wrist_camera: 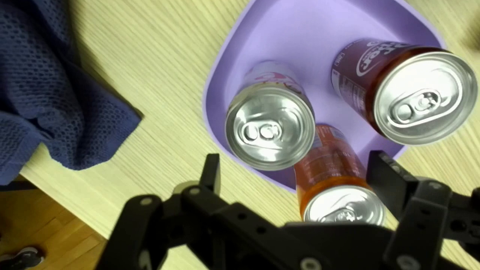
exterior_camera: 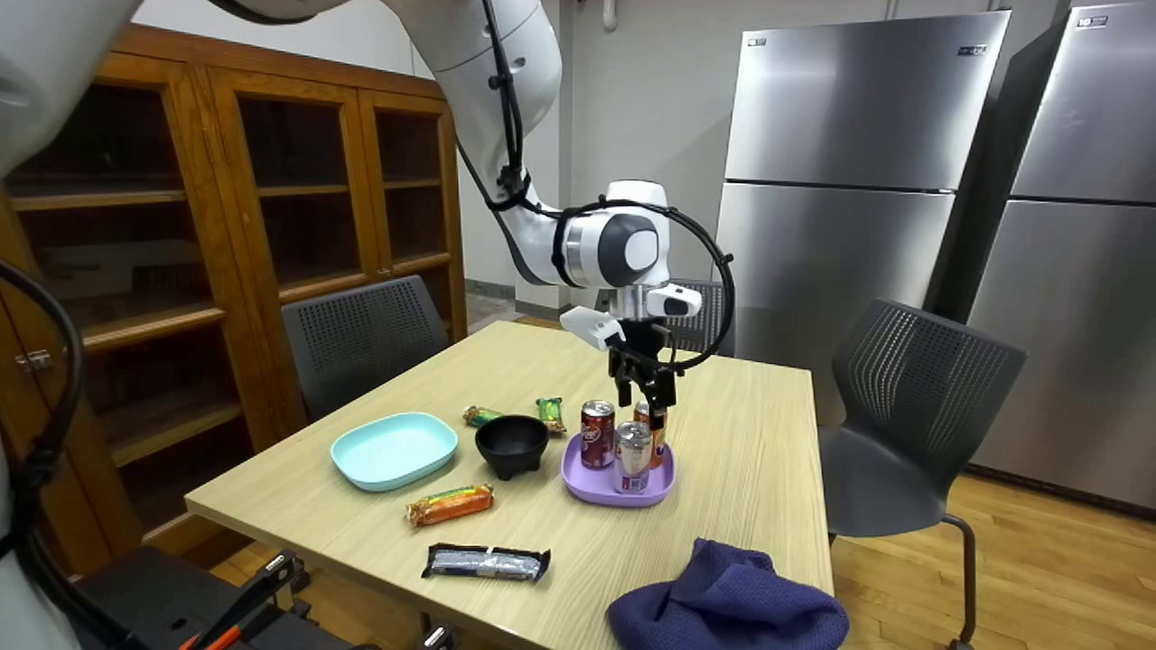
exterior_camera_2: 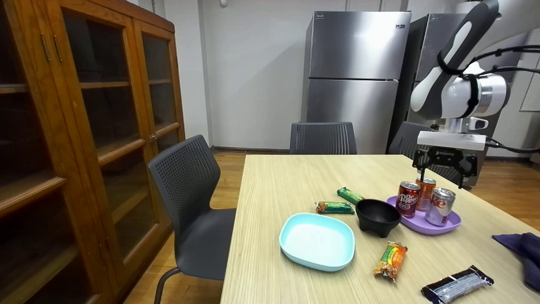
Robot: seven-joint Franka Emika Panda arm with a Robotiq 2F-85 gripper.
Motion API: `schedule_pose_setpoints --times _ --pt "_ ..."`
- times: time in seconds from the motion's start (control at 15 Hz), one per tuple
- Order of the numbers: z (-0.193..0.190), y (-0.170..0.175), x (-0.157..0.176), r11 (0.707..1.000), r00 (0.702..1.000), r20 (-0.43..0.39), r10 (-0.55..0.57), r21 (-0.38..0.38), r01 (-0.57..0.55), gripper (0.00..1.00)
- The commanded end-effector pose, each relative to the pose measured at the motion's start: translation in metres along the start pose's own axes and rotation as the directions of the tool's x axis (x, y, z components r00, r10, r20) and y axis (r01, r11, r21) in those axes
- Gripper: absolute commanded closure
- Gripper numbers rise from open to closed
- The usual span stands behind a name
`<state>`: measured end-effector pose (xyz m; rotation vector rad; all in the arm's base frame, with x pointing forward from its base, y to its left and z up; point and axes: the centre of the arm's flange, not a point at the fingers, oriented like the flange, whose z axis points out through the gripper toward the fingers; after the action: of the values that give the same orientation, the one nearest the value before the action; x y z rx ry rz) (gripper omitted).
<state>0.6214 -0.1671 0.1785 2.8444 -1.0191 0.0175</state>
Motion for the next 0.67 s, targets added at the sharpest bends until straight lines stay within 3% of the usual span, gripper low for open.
schedule_pose_setpoints --times 0.0,0.33,0.6 --pt "-0.039 0.013 -0.009 0.999 0.999 -0.027 -0.027 0.039 0.028 0.00" --pt "-0.072 0.026 -0.027 0.993 0.995 -0.065 -0.078 0.082 0.084 0.00" --pt "-0.086 0.044 -0.051 0.972 0.976 -0.097 -0.195 0.114 0.205 0.00"
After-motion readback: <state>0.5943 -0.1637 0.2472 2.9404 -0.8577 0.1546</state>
